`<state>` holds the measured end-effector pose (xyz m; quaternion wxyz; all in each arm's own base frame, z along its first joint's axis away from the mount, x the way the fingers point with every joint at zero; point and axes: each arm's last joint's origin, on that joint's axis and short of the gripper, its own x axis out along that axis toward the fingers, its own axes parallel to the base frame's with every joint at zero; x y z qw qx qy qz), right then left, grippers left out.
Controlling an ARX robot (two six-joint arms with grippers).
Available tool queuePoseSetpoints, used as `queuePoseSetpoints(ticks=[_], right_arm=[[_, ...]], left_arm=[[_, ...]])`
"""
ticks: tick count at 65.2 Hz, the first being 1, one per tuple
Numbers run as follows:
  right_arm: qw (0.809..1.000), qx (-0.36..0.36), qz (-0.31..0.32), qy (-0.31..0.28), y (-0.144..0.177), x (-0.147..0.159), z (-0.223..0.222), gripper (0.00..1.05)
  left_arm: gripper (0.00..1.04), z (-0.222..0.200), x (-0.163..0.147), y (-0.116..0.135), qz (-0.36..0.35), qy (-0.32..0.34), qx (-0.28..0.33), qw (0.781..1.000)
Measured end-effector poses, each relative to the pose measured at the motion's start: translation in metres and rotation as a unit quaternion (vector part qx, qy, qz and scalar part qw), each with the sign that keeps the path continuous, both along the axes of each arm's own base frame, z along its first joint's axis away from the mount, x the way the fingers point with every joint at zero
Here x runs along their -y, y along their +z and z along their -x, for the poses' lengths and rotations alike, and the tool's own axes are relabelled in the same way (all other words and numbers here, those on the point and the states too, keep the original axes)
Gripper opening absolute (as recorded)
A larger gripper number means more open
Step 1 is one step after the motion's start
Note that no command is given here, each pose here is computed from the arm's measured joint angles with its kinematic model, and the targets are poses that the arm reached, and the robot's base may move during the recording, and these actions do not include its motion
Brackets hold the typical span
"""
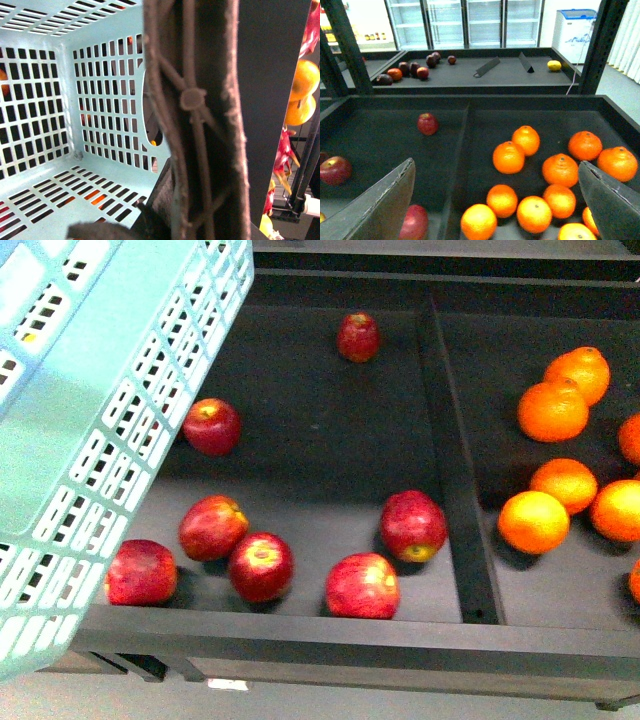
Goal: Pick lemon and mango into basket
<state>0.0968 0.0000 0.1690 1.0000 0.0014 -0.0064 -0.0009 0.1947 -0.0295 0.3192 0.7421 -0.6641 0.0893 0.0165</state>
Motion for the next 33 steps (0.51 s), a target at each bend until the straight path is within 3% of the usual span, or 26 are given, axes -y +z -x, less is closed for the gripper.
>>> queuePoseSetpoints(ticks=[33], right_arm=[[1.000,0.000,0.000,0.001,0.0000,0.0000,0.0000,0.96]], left_arm=[[0.05,-0.0001,-0.0001,-0.0001,0.000,0.000,0.000,1.000]])
